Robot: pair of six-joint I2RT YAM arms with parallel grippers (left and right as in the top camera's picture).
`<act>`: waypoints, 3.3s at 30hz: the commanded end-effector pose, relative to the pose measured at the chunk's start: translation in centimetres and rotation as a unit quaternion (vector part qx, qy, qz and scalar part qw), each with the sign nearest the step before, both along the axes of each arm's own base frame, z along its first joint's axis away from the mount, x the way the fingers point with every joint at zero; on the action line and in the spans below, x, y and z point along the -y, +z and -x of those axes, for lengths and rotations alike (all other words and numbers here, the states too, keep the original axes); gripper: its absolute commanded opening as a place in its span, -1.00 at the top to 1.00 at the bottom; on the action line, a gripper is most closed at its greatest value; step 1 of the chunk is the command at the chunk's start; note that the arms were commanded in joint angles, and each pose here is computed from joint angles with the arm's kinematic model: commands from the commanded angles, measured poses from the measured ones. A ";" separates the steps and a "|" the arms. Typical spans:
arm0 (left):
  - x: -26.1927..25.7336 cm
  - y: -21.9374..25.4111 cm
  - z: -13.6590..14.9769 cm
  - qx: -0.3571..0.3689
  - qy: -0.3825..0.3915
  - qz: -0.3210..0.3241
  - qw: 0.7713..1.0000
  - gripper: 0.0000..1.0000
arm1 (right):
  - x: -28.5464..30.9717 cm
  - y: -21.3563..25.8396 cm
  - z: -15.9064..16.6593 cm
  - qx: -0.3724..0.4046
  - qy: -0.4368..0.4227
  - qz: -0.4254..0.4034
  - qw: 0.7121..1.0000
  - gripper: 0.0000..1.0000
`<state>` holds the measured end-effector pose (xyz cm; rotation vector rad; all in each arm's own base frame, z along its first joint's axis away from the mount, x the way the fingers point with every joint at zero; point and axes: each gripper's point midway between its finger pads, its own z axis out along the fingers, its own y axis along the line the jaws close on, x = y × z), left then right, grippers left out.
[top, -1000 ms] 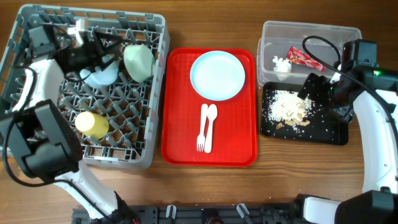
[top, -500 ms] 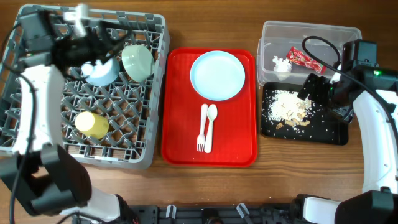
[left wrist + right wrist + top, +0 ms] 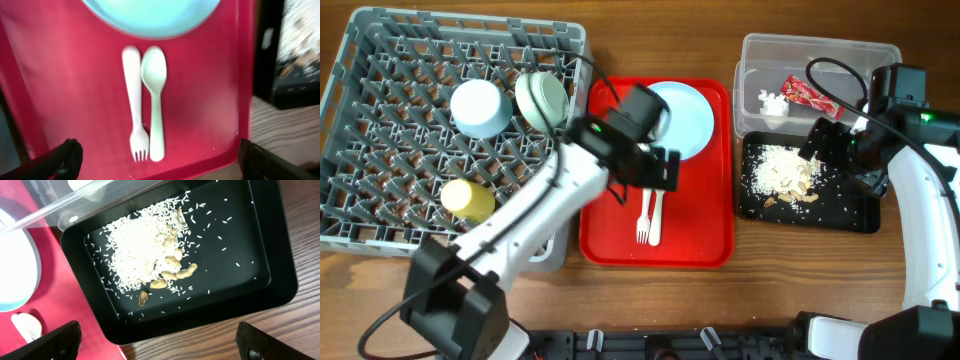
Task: Sort waste into correct bins and load items into the dishwasher rack
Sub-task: 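Grasp the white spoon on the red tray with the left gripper, then drop the spoon into the dish rack with the left gripper, then grasp the white fork on the red tray with the left gripper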
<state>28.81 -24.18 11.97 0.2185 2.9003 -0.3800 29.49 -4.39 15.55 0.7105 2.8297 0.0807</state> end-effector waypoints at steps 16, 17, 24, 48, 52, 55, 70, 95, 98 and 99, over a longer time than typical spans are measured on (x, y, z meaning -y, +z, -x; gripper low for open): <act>4.4 -11.1 0.8 -0.036 0.010 -0.044 0.998 -0.76 | 0.0 1.1 -0.2 0.016 0.006 0.000 1.000 -1.00; 4.4 -11.5 0.9 -0.040 0.009 -0.046 0.998 -0.77 | 0.0 1.1 -0.2 0.016 0.006 0.000 1.000 -1.00; 5.2 -12.2 1.2 -0.044 0.001 -0.040 0.998 -0.59 | 0.0 1.0 -0.2 0.016 0.006 0.000 1.000 -0.99; 4.3 -12.8 2.5 -0.032 -0.012 -0.088 0.995 0.58 | -0.2 1.0 0.1 0.012 0.007 -0.004 1.000 -1.00; 3.9 -12.7 2.0 0.000 -0.013 -0.117 0.993 0.65 | -0.2 1.0 0.1 0.012 0.007 -0.005 1.000 -0.99; 3.9 -12.7 2.0 0.000 -0.014 -0.117 0.993 0.84 | -0.2 1.0 0.1 0.012 0.007 -0.005 1.000 -1.00; 3.2 -7.2 0.8 0.035 0.008 -0.078 0.996 0.92 | -0.2 1.0 0.2 0.010 0.011 -0.004 1.000 -0.99; -18.4 -0.5 -4.5 0.015 0.112 -0.132 0.985 -0.08 | -0.3 0.9 0.3 0.006 0.018 -0.003 1.000 -0.99; -18.2 1.3 -5.2 0.039 0.129 -0.119 0.984 -0.25 | -0.3 0.9 0.4 0.005 0.018 -0.003 1.000 -0.99; -17.8 2.4 -5.5 0.053 0.136 -0.105 0.984 -0.25 | -0.3 0.9 0.4 0.005 0.018 -0.003 1.000 -0.99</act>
